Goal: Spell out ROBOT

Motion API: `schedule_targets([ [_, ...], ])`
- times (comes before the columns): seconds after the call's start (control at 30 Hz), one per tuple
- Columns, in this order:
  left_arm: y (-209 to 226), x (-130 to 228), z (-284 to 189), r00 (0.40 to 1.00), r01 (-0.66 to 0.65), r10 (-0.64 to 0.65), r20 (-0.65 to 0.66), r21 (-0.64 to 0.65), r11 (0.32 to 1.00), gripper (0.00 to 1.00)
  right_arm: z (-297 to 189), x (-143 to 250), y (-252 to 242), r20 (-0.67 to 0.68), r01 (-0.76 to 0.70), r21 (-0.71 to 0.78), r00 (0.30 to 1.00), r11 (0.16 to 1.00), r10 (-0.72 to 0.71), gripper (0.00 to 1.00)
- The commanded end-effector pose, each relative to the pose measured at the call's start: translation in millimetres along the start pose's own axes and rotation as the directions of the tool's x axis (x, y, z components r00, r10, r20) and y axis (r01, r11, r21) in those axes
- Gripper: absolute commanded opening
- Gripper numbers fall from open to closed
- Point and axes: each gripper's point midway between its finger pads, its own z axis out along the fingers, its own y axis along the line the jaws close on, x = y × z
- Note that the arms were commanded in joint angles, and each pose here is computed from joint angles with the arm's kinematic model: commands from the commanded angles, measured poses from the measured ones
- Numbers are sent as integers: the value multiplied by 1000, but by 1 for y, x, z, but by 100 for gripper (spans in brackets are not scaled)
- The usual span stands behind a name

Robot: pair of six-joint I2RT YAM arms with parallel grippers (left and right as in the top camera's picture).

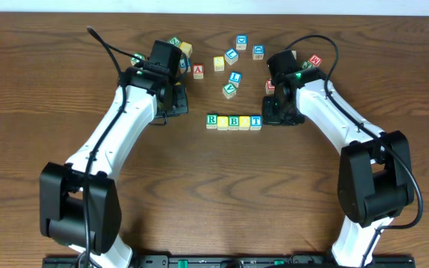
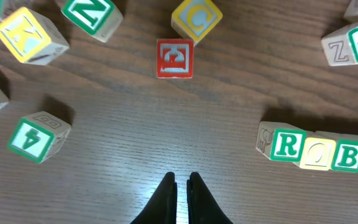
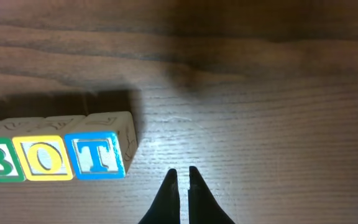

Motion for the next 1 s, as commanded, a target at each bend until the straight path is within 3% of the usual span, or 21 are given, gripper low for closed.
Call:
schedule_targets([
  [0.0, -3, 7, 9, 999, -7, 7, -38, 16, 1000, 8, 9, 4, -2, -13, -3, -8, 1000, 1000, 3, 2],
  [0.17, -9, 9, 9, 999, -5, 8, -51, 48, 999, 8, 17, 8, 6, -23, -3, -64, 1000, 998, 2, 1],
  [0.97, -13, 19, 28, 994, -6, 12, -112, 59, 998, 8, 19, 3, 3, 4, -4, -49, 1000, 999, 4, 3],
])
